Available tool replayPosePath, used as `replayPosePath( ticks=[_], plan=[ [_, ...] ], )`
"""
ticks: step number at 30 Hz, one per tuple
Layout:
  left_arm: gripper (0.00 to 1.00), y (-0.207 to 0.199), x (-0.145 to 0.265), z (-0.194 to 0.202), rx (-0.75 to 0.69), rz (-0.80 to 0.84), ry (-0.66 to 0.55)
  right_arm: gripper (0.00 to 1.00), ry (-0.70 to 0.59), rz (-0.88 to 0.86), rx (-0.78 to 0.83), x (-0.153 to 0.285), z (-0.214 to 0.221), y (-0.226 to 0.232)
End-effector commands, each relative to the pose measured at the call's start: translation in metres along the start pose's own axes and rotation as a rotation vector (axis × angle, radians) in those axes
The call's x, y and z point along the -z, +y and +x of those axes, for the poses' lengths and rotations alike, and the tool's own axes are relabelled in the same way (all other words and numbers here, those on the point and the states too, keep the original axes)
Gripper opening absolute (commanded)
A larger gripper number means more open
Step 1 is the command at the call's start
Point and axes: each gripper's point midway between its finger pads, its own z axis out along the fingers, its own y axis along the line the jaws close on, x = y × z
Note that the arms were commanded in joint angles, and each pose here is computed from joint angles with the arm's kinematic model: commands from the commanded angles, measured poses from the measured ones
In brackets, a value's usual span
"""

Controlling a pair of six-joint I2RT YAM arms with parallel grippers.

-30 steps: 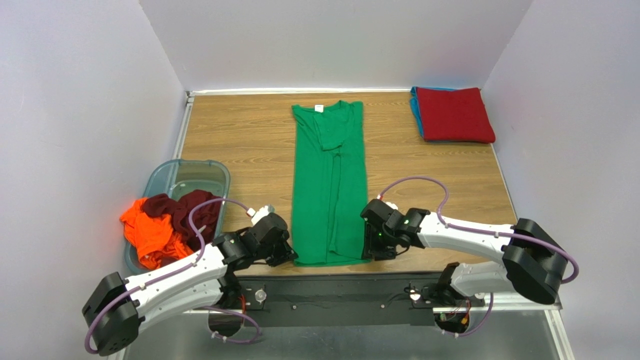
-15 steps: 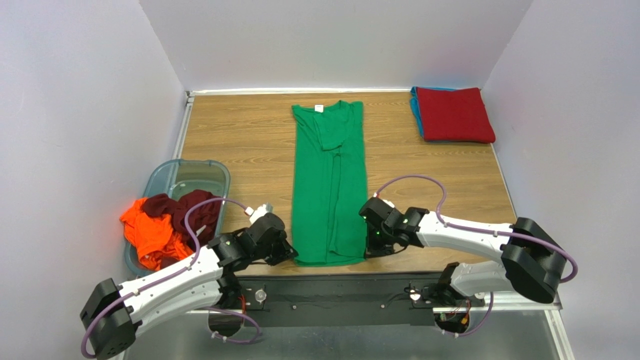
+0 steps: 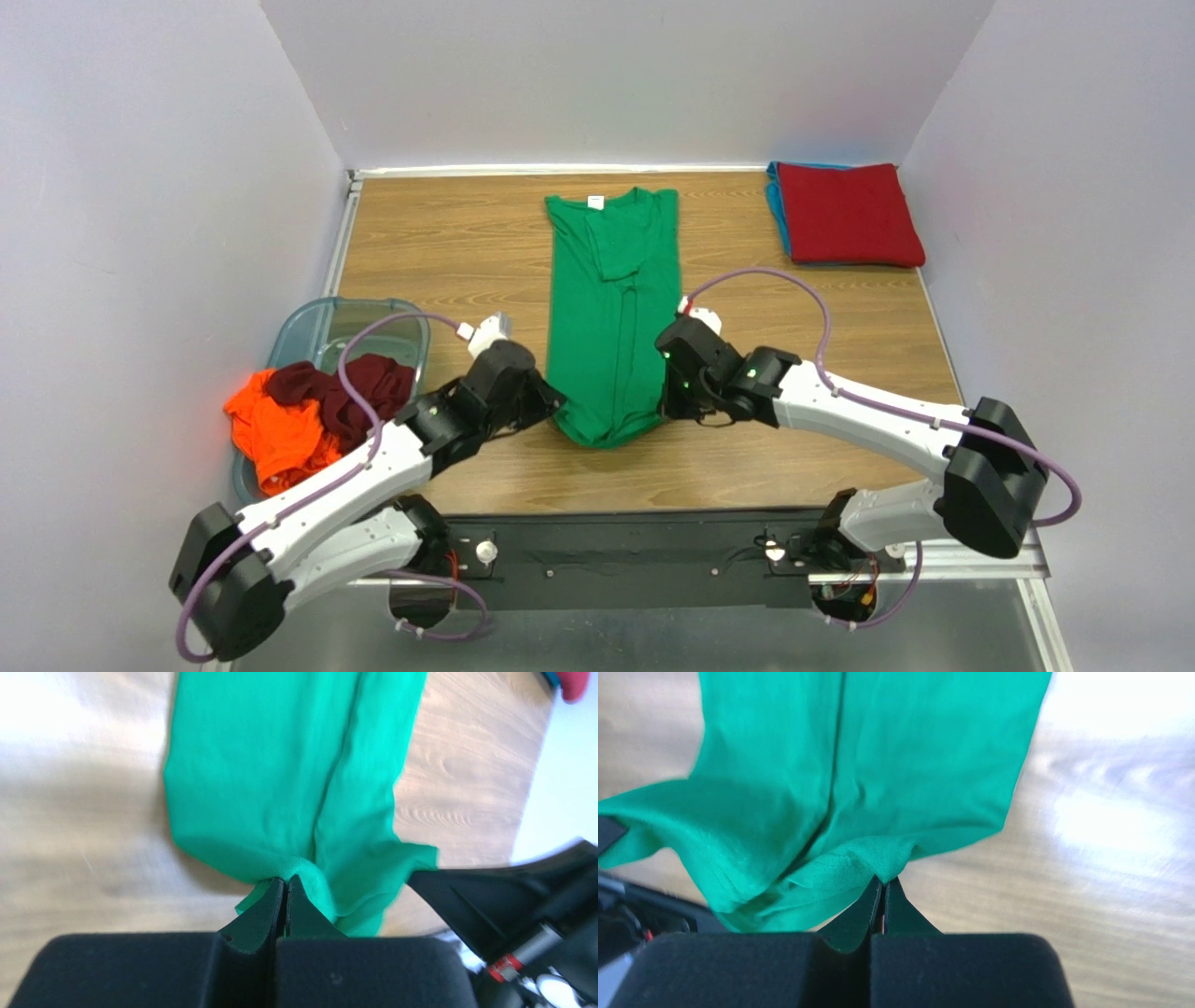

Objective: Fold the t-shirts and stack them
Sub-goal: Fold the tshirt

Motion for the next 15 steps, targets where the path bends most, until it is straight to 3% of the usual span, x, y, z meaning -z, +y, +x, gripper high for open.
replayPosePath(
  ticks=[1, 15],
  plan=[
    [0.0, -0.013, -0.017, -0.037, -0.115, 0.01, -0.084, 0.01, -0.104, 0.092, 0.036, -0.003, -0.037, -0.013],
    [0.0, -0.046, -0.055, -0.11, -0.193, 0.007, -0.18, 0.01, -0.269, 0.197, 0.032, -0.008, -0.127, -0.034]
  ],
)
